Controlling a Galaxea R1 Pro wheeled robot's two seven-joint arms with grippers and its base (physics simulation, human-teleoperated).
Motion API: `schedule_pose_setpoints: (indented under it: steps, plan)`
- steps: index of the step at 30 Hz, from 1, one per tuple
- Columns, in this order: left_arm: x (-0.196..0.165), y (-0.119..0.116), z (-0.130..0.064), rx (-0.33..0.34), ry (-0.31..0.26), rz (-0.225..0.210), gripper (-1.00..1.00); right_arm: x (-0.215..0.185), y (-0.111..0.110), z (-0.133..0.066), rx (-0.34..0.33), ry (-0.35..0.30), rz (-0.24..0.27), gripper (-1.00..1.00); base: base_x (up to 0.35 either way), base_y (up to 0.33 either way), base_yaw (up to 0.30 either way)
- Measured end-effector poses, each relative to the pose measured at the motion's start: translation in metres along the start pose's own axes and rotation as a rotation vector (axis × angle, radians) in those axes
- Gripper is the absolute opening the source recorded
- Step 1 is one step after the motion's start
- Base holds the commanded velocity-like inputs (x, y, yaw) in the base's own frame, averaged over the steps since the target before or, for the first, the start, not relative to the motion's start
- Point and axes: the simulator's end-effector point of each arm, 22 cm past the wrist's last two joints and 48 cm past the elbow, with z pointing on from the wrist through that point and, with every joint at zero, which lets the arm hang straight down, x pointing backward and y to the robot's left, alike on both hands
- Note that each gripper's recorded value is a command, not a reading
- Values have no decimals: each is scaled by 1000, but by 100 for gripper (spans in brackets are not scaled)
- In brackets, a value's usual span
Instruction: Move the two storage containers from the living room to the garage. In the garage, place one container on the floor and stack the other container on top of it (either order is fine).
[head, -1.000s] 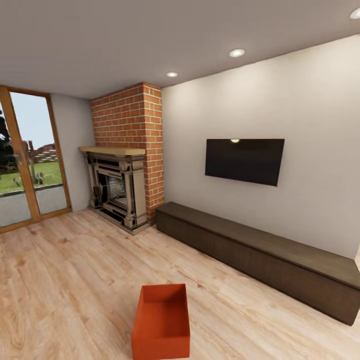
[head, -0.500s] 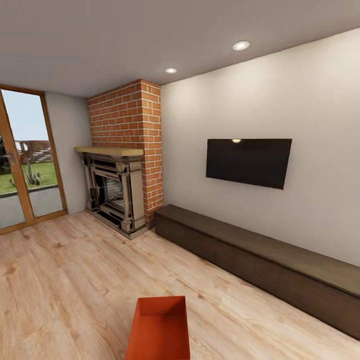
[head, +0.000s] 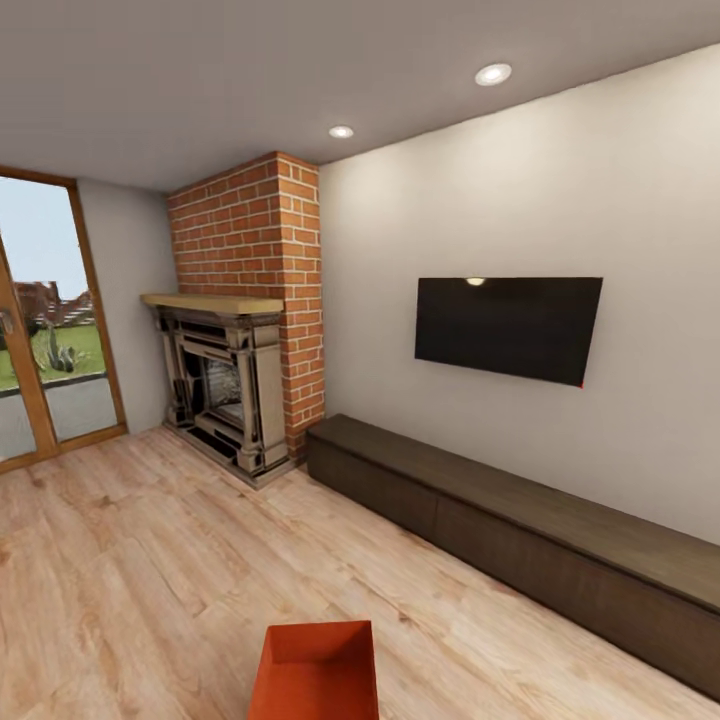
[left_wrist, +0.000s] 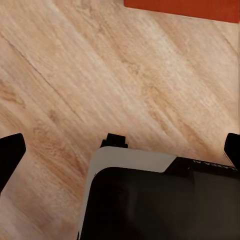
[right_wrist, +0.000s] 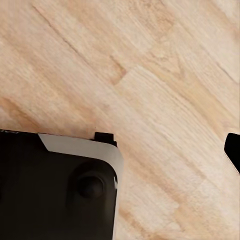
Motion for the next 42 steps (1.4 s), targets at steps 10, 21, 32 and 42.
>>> schedule_pose_setpoints:
  steps: [10, 21, 32, 42]
  plan:
    - [-2, 0, 0, 0, -10, -1, 100, 0, 2, 0, -2, -1, 1, 100, 314, 58, 0]
    - [-7, 0, 0, 0, -30, -2, 100, 0, 3, 0, -3, 0, 1, 100, 62, 74, 180]
    - [-7, -1, 0, 1, -32, -2, 100, 0, 3, 0, -3, 0, 1, 100, 1, 1, 45]
    - [-7, -3, 0, 3, -32, -3, 100, -1, 2, 0, -1, -3, 4, 100, 135, 219, 1]
